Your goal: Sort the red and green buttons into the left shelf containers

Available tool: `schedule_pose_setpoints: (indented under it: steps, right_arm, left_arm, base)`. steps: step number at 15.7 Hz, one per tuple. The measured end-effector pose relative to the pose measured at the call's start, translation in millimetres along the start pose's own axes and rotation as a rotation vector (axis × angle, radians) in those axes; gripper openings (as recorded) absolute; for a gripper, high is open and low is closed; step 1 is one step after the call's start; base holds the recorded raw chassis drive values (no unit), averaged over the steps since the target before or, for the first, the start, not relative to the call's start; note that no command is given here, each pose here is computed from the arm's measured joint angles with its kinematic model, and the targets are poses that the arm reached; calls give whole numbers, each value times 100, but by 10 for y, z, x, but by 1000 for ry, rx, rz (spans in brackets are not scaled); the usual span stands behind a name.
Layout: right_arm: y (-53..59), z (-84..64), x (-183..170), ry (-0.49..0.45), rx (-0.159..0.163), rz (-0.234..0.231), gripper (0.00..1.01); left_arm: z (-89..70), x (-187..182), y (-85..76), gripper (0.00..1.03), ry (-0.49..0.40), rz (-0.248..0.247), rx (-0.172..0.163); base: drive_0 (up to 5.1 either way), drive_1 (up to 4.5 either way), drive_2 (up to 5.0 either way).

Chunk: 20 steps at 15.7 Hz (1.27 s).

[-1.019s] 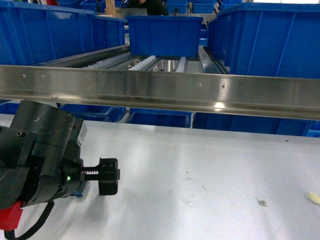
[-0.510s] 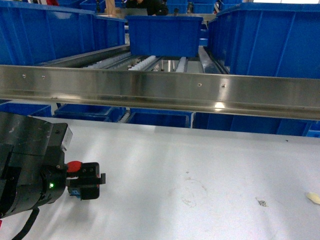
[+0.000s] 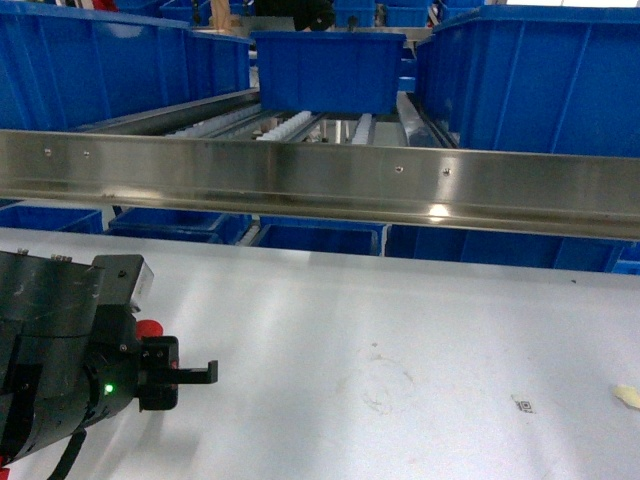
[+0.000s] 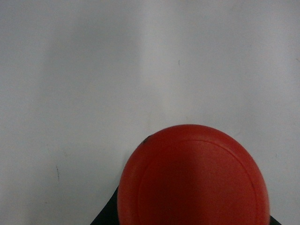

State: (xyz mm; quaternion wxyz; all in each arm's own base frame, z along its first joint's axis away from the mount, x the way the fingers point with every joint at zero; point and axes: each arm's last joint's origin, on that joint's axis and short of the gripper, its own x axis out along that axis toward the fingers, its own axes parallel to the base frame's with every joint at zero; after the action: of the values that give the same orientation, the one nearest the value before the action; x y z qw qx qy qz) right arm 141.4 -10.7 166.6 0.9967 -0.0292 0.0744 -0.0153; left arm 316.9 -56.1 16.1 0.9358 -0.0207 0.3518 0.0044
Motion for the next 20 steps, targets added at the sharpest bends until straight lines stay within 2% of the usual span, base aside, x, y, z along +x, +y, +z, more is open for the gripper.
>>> schedule_pose_setpoints:
  steps: [2,3,4,6,8,9,10,11,12,14,20]
  right_arm:
    - [0,0,0,0,0,0,27]
    - [0,0,0,0,0,0,27]
    - [0,0,0,0,0,0,27]
    - [0,0,0,0,0,0,27]
    - [0,0,0,0,0,0,27]
    - [0,0,0,0,0,0,27]
    - [0,0,0,0,0,0,27]
    - [0,0,0,0,0,0,27]
    - [0,0,0,0,0,0,27]
    - [0,0,0,0,0,0,27]
    - [0,-1,-1,-1,0,0,27]
  left_arm:
    - [-48,-97,40,25,7,-20,12]
    - [-21,-256,86,25,4,-53,4]
    - [110,-473,136,25,-57,-62,6]
    - [391,-926,218,25,-241,-61,9]
    - [437,-1346,296,25,-318,-56,-7]
    - [425,-1634,309,25,-406,-45,-8]
    - [506,-2007,309,25,-601,-7,-4]
    - [573,-2147,318,25,-688,2,-7]
    - [583,-2163,319,25,-698,4,-6]
    - [528,-2081,319,25,-636,11,5]
    - [537,-2103,320,25,-654,11,6]
  base:
    - [0,0,0]
    - [0,0,0]
    - [0,0,0]
    - [0,0,0]
    - [0,0,0]
    - [0,0,0]
    - [0,0,0]
    - [0,0,0]
    - [0,0,0]
    - [0,0,0]
    - [0,0,0]
